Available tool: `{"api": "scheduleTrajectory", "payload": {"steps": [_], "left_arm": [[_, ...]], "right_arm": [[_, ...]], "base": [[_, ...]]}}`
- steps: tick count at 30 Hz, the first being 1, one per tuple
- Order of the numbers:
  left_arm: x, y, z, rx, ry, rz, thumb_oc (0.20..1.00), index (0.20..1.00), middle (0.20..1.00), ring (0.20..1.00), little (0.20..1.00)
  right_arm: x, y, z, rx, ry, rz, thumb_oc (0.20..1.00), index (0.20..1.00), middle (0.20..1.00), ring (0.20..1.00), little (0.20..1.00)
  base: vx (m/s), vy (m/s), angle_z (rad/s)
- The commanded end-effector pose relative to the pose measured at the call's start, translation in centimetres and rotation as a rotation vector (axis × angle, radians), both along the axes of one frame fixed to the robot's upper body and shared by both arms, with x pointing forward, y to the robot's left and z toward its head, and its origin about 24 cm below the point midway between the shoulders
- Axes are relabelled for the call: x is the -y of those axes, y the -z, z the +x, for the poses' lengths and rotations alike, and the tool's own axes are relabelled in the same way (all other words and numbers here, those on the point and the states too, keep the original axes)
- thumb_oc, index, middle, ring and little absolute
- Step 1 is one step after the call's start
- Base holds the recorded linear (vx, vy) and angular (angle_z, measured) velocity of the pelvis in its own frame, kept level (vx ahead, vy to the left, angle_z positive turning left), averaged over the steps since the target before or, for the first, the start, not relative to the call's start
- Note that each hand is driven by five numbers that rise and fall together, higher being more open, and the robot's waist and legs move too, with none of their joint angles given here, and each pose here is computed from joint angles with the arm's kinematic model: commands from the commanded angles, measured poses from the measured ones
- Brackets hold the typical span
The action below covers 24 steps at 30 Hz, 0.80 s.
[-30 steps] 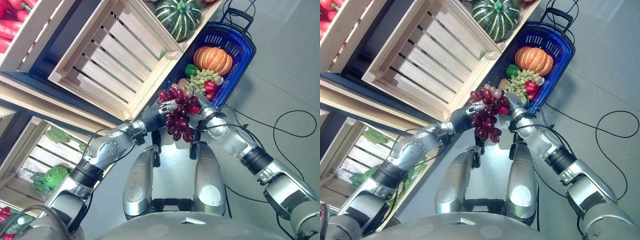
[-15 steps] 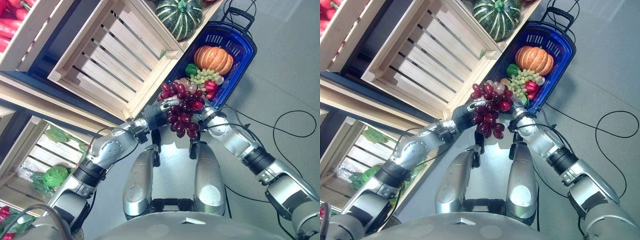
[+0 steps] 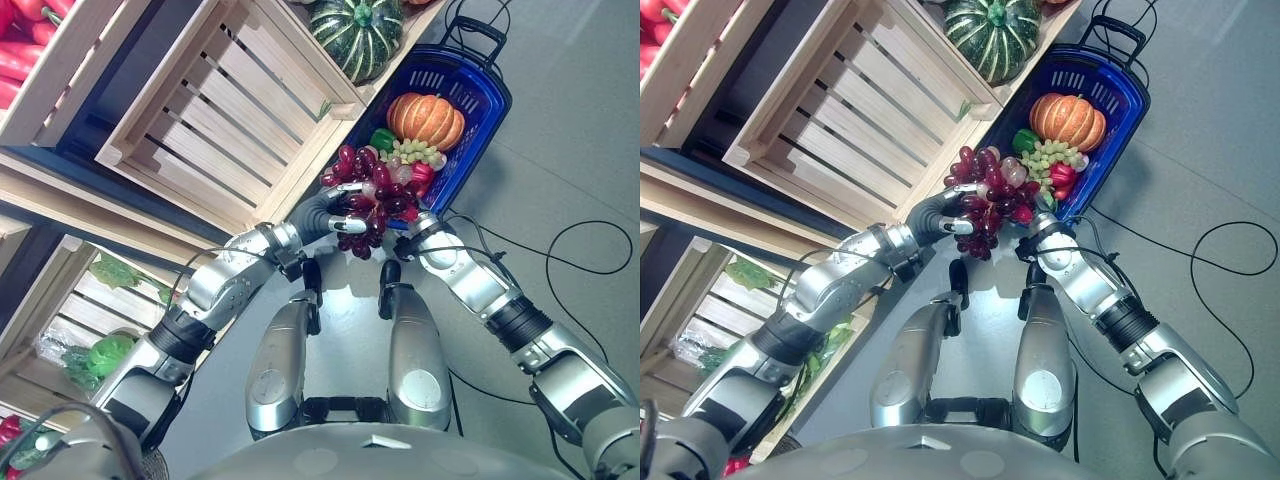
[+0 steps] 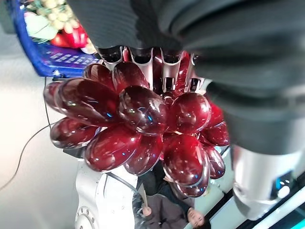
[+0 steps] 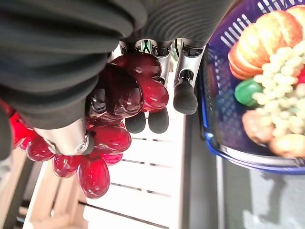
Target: Pick up fruits and vegetables into the basket
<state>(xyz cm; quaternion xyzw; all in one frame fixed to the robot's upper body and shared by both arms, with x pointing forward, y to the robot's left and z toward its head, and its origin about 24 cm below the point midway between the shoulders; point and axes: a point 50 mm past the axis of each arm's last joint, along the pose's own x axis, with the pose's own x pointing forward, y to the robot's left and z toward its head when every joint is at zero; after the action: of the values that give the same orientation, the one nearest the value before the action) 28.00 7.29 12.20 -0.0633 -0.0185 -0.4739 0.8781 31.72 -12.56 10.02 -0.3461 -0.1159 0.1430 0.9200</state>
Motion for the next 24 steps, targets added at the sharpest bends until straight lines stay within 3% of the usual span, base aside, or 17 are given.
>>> {"api": "scheduleTrajectory", "payload": {"steps": [1, 18, 24], "left_arm": [[0.9, -1.9, -1.4, 0.148, 0.060, -0.018, 1.000, 1.000, 1.000, 1.000, 1.000], [-2.9, -2.4, -1.4, 0.178, -0.103, -0.118, 1.000, 1.000, 1.000, 1.000, 1.000], [-5.3, -3.4, -1.8, 0.280, -0.283, -0.250, 1.000, 1.000, 1.000, 1.000, 1.000]], "right_arm": [[-2.9, -6.2, -1.0, 0.283, -0.154, 0.216, 0.200, 0.200, 0.200, 0.200, 0.200], [5.2, -8.8, -0.2, 0.452, 0.148, 0.225, 0.200, 0.200, 0.200, 0.200, 0.200], [8.0, -9.0, -0.3, 0.477, 0.257, 0.288, 0.200, 0.200, 0.200, 0.200, 0.200]], "base": [[0.00, 0.000, 0.00], [0.01, -0.027, 0.05], [-0.01, -0.090, 0.12]]}}
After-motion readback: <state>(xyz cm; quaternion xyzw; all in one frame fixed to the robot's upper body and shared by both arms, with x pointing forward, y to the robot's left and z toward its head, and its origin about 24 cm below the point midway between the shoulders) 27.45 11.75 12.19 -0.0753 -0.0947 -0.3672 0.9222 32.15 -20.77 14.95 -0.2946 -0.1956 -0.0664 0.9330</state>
